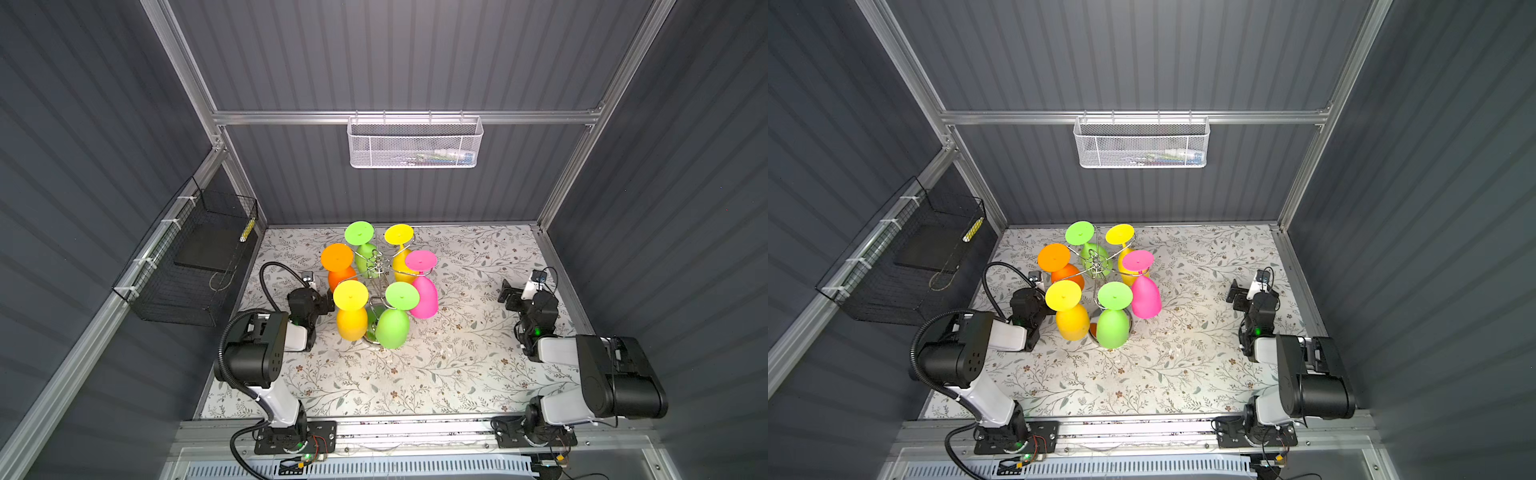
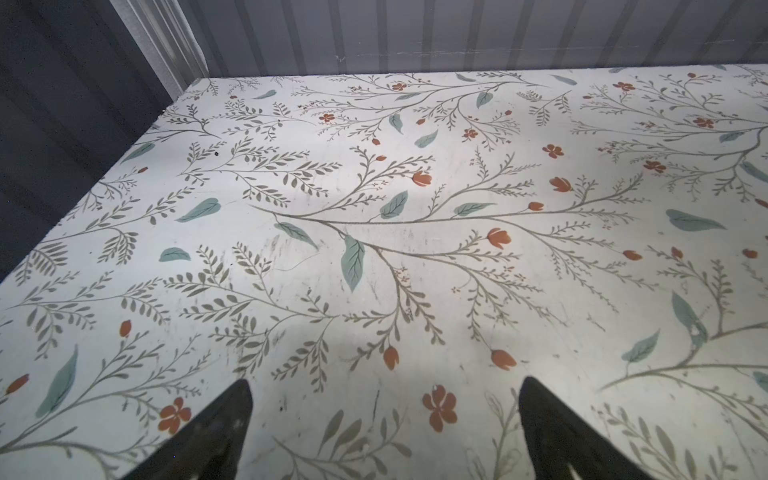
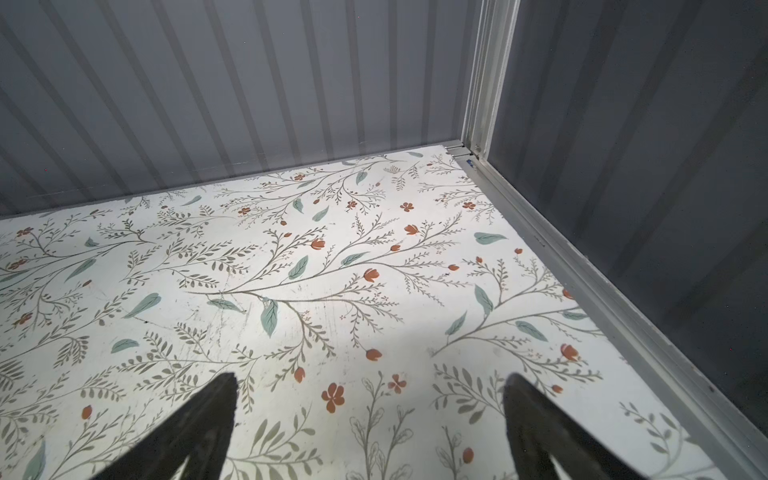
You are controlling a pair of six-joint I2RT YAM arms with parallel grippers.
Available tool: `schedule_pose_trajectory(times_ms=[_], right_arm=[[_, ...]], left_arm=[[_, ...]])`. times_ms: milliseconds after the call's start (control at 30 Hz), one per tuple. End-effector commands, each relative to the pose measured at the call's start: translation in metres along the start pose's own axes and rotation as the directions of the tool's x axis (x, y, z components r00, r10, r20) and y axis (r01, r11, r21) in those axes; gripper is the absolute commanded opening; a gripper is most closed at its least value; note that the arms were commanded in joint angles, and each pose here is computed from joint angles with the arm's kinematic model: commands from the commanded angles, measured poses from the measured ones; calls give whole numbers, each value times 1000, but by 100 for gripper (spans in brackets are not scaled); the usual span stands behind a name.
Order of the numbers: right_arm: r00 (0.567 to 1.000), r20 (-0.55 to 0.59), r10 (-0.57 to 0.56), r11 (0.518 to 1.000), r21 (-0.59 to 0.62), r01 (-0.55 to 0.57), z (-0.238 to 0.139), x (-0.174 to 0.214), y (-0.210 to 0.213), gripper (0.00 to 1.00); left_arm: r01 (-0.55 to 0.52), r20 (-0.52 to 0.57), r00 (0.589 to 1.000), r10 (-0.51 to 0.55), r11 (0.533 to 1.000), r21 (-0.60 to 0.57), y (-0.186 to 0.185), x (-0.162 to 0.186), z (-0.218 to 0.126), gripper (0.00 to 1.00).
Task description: Take the wine glass off the wine glass rack
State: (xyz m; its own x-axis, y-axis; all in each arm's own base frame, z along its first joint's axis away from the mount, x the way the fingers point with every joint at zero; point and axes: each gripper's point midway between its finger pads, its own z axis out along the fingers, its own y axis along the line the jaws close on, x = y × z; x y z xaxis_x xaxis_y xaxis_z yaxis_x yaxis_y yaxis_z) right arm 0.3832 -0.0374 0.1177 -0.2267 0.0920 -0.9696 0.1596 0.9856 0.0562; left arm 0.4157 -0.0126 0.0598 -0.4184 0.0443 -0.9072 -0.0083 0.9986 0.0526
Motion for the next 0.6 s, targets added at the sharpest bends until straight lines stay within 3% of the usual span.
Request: schedule_pose_trajectory(times_ms=[0,567], right_arm=[[1000,7,1,1000,-4,-1,-1,-2,1,99],[1000,8,-2,1000,-8,2,-1,-3,2,99]], left_arm=[[-9,17,1000,9,1000,1,1,-5,2,100],[-9,14,1000,9,1000,3,1,-5,2,100]])
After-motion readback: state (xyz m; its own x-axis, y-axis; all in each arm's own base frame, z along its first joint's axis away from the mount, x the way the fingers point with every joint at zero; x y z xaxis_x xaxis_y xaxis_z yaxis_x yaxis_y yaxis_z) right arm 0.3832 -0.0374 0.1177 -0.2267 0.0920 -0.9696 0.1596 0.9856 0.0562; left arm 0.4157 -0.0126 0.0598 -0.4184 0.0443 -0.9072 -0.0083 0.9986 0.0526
